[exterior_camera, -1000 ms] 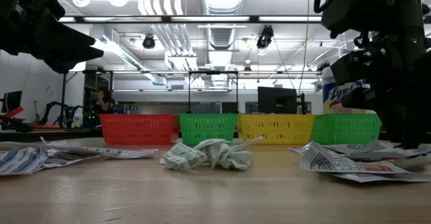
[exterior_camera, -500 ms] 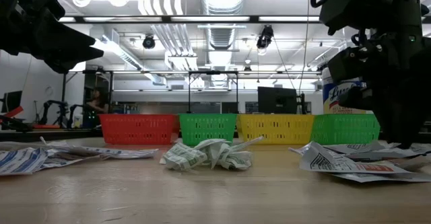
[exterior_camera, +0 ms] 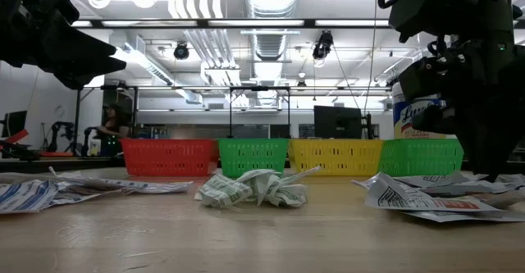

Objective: Pick & Place First Aid Supplies
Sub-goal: Put the alcohol pad into the red basket

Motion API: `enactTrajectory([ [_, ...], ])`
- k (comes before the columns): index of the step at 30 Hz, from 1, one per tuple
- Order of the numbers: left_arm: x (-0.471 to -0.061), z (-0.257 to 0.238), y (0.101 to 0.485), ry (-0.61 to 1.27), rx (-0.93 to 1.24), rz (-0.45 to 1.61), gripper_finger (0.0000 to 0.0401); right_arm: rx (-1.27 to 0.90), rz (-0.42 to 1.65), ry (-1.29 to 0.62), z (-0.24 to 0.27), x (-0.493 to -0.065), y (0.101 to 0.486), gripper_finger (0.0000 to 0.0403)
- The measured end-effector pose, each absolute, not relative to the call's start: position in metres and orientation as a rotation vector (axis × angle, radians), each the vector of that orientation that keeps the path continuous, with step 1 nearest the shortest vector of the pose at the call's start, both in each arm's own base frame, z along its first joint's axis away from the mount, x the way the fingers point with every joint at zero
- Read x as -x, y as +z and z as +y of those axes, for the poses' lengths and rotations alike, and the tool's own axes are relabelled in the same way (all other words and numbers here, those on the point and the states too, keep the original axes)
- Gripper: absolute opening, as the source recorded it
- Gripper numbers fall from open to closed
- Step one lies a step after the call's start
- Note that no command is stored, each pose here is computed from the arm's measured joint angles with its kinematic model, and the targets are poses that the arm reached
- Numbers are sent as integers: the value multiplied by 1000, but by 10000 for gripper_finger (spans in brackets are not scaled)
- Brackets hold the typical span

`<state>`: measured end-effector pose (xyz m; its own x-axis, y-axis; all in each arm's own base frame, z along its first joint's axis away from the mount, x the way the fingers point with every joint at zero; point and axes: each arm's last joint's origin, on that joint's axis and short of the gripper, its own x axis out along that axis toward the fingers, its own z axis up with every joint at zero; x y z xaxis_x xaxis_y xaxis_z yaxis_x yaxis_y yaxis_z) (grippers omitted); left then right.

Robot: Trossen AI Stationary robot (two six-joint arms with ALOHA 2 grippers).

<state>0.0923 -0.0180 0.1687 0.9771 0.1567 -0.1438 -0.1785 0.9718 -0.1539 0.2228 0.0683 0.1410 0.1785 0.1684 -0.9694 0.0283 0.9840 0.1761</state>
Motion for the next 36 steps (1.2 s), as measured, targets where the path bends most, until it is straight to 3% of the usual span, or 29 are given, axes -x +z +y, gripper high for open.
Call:
enactTrajectory([
  [21, -92, -18, 169, 170, 167, 131, 188, -193, 1332, 62, 71, -237, 159, 8],
  [36, -92, -18, 169, 170, 167, 131, 188, -168, 1502, -30, 66, -222, 158, 8],
])
